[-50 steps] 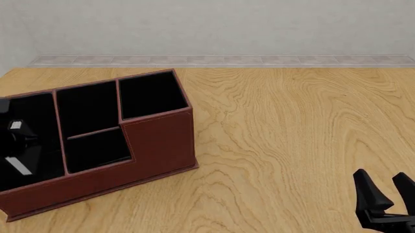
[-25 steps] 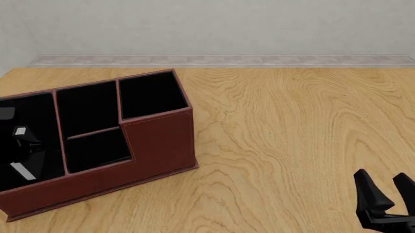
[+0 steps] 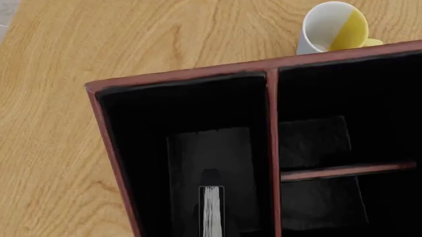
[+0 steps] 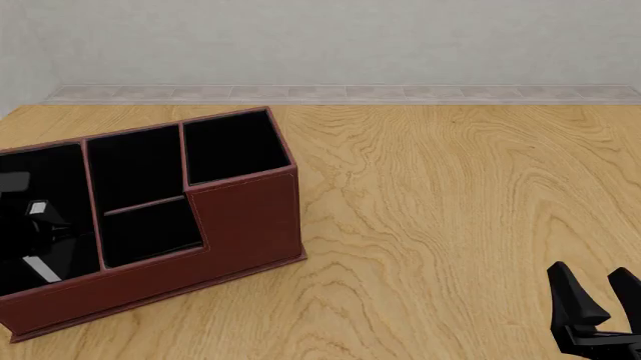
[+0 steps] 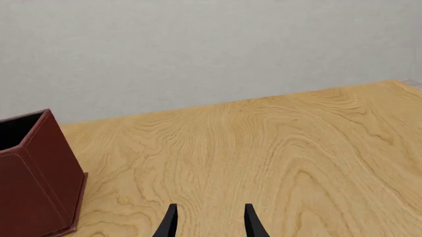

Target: Pick up the book and place it in the left compartment of the caddy.

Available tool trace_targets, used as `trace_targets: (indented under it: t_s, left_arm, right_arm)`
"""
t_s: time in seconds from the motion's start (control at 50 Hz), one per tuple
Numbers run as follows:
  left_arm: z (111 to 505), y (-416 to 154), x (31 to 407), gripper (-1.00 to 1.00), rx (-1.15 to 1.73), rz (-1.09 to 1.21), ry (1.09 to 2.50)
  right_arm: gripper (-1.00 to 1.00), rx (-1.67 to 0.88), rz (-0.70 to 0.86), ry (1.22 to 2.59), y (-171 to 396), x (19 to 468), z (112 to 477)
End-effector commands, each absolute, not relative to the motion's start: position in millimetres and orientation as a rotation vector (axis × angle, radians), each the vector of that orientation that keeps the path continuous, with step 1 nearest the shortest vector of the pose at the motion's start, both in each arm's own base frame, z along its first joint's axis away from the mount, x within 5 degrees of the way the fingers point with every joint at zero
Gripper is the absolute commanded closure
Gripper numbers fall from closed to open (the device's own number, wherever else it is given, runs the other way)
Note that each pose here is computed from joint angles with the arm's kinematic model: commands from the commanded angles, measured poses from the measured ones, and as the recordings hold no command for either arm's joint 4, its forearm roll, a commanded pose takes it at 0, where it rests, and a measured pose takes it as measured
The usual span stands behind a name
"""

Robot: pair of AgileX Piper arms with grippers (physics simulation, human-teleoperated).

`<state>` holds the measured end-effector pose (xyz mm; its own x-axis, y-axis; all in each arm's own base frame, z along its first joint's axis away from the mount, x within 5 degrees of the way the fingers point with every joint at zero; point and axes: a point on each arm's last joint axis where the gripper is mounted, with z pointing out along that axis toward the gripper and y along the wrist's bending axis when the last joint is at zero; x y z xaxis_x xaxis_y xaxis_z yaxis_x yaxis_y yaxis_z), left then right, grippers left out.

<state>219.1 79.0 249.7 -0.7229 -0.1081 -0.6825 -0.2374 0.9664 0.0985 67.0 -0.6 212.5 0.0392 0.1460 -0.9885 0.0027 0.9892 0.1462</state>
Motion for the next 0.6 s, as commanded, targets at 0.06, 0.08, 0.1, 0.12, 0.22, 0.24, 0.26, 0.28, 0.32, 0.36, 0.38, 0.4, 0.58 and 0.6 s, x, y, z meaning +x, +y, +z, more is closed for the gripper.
trace_targets:
  t_s: [0.06, 0.08, 0.1, 0.12, 0.22, 0.24, 0.26, 0.28, 0.32, 0.36, 0.38, 0.4, 0.58, 0.6]
  left_arm:
    - [246.9, 77.5, 220.5, 1.00, -0.218, 0.236, 2.372]
    - [246.6, 78.4, 220.4, 1.00, -0.218, 0.240, 2.370]
    - [246.2, 78.6, 220.4, 1.00, -0.217, 0.241, 2.371]
    - [246.2, 78.8, 220.3, 1.00, -0.215, 0.244, 2.369]
    - [243.9, 81.3, 221.1, 1.00, -0.219, 0.250, 2.371]
    - [243.7, 81.5, 220.9, 1.00, -0.216, 0.252, 2.370]
    - [243.4, 81.9, 220.7, 1.00, -0.215, 0.255, 2.369]
    - [243.1, 81.4, 221.0, 1.00, -0.215, 0.253, 2.370]
    - [242.8, 81.9, 221.1, 1.00, -0.214, 0.255, 2.369]
    - [241.7, 81.0, 221.3, 1.00, -0.211, 0.252, 2.370]
    - [241.7, 81.0, 221.3, 1.00, -0.211, 0.252, 2.370]
    - [241.3, 81.2, 221.3, 1.00, -0.211, 0.253, 2.370]
    - [237.8, 81.0, 221.9, 1.00, -0.207, 0.252, 2.372]
    - [237.2, 81.7, 221.9, 1.00, -0.210, 0.254, 2.373]
  right_arm:
    - [-1.00, 0.117, 0.108, 1.529, -0.6, 67.0, 212.6]
    - [-1.00, 0.117, 0.107, 1.529, -0.6, 67.0, 212.6]
    - [-1.00, 0.117, 0.108, 1.529, -0.6, 67.1, 212.6]
    - [-1.00, 0.117, 0.107, 1.529, -0.6, 67.0, 212.5]
    - [-1.00, 0.116, 0.107, 1.530, -0.6, 67.4, 212.6]
    - [-1.00, 0.116, 0.107, 1.530, -0.6, 67.5, 212.6]
    - [-1.00, 0.116, 0.106, 1.530, -0.6, 67.4, 212.5]
    - [-1.00, 0.116, 0.106, 1.530, -0.6, 67.4, 212.5]
    - [-1.00, 0.116, 0.107, 1.531, -0.6, 67.5, 212.5]
    - [-1.00, 0.116, 0.107, 1.531, -0.6, 67.6, 212.5]
    - [-1.00, 0.116, 0.107, 1.531, -0.6, 67.6, 212.5]
    - [-1.00, 0.116, 0.107, 1.531, -0.6, 67.6, 212.5]
    - [-1.00, 0.116, 0.108, 1.532, -0.5, 67.8, 212.4]
    - [-1.00, 0.116, 0.108, 1.533, -0.5, 67.9, 212.4]
